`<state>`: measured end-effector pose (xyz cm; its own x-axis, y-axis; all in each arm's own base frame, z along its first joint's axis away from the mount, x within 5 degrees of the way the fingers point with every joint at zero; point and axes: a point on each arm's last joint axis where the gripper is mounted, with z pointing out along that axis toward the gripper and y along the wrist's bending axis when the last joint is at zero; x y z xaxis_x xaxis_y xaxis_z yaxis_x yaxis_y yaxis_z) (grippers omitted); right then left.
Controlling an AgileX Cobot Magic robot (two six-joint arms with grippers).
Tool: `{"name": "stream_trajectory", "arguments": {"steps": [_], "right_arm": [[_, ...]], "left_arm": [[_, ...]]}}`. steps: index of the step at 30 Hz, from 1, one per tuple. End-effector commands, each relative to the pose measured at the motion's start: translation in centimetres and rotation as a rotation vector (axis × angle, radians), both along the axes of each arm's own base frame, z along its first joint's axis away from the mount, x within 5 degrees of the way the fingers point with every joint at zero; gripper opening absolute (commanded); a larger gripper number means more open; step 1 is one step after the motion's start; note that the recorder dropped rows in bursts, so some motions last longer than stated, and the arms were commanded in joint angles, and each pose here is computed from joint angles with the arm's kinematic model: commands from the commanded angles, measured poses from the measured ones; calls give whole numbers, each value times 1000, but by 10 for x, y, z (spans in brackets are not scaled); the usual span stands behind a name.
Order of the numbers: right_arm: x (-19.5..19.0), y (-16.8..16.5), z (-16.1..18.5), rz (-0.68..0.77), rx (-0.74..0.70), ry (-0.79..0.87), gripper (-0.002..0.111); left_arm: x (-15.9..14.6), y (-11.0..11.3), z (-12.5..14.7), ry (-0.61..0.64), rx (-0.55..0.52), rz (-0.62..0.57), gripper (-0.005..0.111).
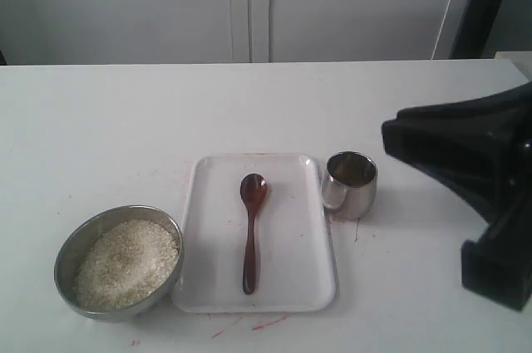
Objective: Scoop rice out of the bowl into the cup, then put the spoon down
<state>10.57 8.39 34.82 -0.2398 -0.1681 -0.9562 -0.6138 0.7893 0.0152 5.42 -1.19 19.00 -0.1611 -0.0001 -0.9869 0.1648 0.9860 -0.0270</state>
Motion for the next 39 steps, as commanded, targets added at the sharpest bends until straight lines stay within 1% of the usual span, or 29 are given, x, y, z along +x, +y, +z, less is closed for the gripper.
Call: {"name": "stream_trajectory", "arguments": {"steps": [1, 2, 3, 4, 7, 9, 11, 13, 15, 16, 20, 23, 27, 30, 32, 39], "right_arm": [[8, -19, -17, -156, 116, -127, 13], [9, -25, -22, -202, 149, -139, 13], [10, -38, -31, -304, 201, -167, 13], [8, -43, -33, -340, 226, -185, 13], [2, -60, -45, -464, 243, -203, 13], [-11, -78, -63, -611, 212, -247, 13], [-21, -86, -76, -696, 186, -280, 13], [-26, -90, -89, -747, 169, -287, 13], [-29, -92, -101, -777, 151, -281, 13], [-31, -93, -113, -796, 122, -265, 13], [-35, -93, -143, -788, 29, -236, 13], [-36, -93, -143, -788, 30, -260, 13], [-38, -93, -146, -788, 19, -231, 13], [-41, -93, -154, -788, -5, -141, 13], [-45, -92, -165, -788, -33, -26, 13], [-45, -92, -166, -787, -36, -17, 13]], "left_arm": [[0, -1, 1, -2, -9, -7, 14], [0, -1, 1, -2, -9, -7, 14], [0, -1, 1, -2, -9, -7, 14], [0, -1, 1, -2, -9, -7, 14], [0, -1, 1, -2, -9, -7, 14], [0, -1, 1, -2, -9, -7, 14], [0, -1, 1, -2, -9, -7, 14], [0, -1, 1, -2, -9, -7, 14], [0, -1, 1, -2, -9, -7, 14], [0, -1, 1, -2, -9, -7, 14], [0, -1, 1, -2, -9, -7, 14], [0, -1, 1, -2, -9, -7, 14], [0, -1, 1, -2, -9, -7, 14], [0, -1, 1, -2, -9, -7, 14], [0, -1, 1, -2, -9, -7, 14], [0, -1, 1, -2, -9, -7, 14]]}}
